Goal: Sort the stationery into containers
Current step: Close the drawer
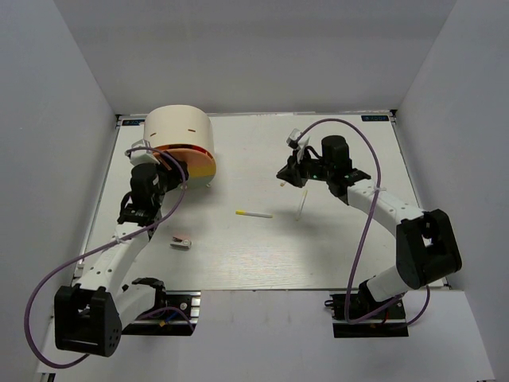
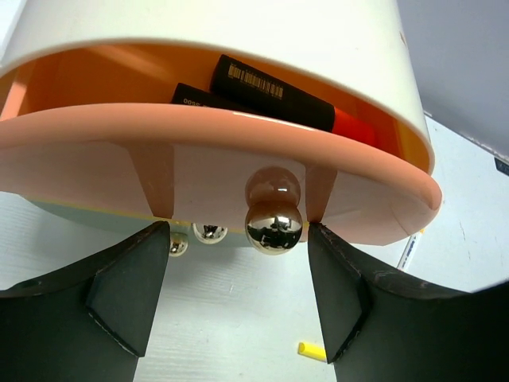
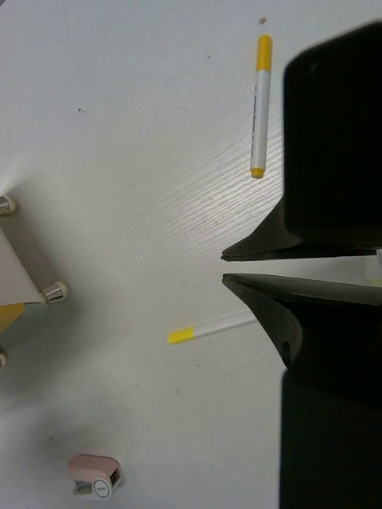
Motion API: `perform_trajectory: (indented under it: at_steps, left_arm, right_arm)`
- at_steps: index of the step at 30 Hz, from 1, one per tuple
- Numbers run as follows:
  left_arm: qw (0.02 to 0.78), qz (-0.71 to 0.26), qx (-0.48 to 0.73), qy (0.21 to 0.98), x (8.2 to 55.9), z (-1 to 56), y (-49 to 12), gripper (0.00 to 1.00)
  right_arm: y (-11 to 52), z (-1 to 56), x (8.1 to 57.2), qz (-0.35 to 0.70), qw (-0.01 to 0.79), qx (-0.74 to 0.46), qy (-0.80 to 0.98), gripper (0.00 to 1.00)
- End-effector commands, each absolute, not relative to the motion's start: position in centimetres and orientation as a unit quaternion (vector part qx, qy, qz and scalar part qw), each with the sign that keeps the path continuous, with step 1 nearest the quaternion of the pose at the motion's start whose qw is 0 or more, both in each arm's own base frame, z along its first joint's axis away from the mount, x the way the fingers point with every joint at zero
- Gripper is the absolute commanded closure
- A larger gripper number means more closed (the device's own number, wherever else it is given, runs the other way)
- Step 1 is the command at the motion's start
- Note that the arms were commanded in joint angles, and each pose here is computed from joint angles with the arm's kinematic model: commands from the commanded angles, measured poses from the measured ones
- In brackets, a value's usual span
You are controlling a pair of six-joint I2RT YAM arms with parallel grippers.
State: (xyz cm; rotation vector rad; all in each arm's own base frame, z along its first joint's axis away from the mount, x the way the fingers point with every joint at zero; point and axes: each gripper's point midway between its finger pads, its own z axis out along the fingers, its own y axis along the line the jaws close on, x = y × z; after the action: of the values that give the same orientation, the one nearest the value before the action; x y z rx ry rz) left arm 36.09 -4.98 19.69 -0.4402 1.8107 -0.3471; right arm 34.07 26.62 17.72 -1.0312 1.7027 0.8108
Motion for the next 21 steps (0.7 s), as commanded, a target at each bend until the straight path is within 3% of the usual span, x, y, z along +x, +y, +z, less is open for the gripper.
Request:
perform_trajectory:
  at_steps: [1,21]
  left_arm:
    - [0.614,-0.151,-0.207,0.746,37.1,22.4,-4.5,0.20]
    - [0.611,-0.140,-0.249,0.738,38.2,21.7,-3.6,0.20]
  right_arm:
    - [26.1,19.0,34.0,0.323,0.495,-0.428,0.684,0.82]
    - [25.3,17.9,33.5,0.320,0.488,-0.427,0.691,0.79]
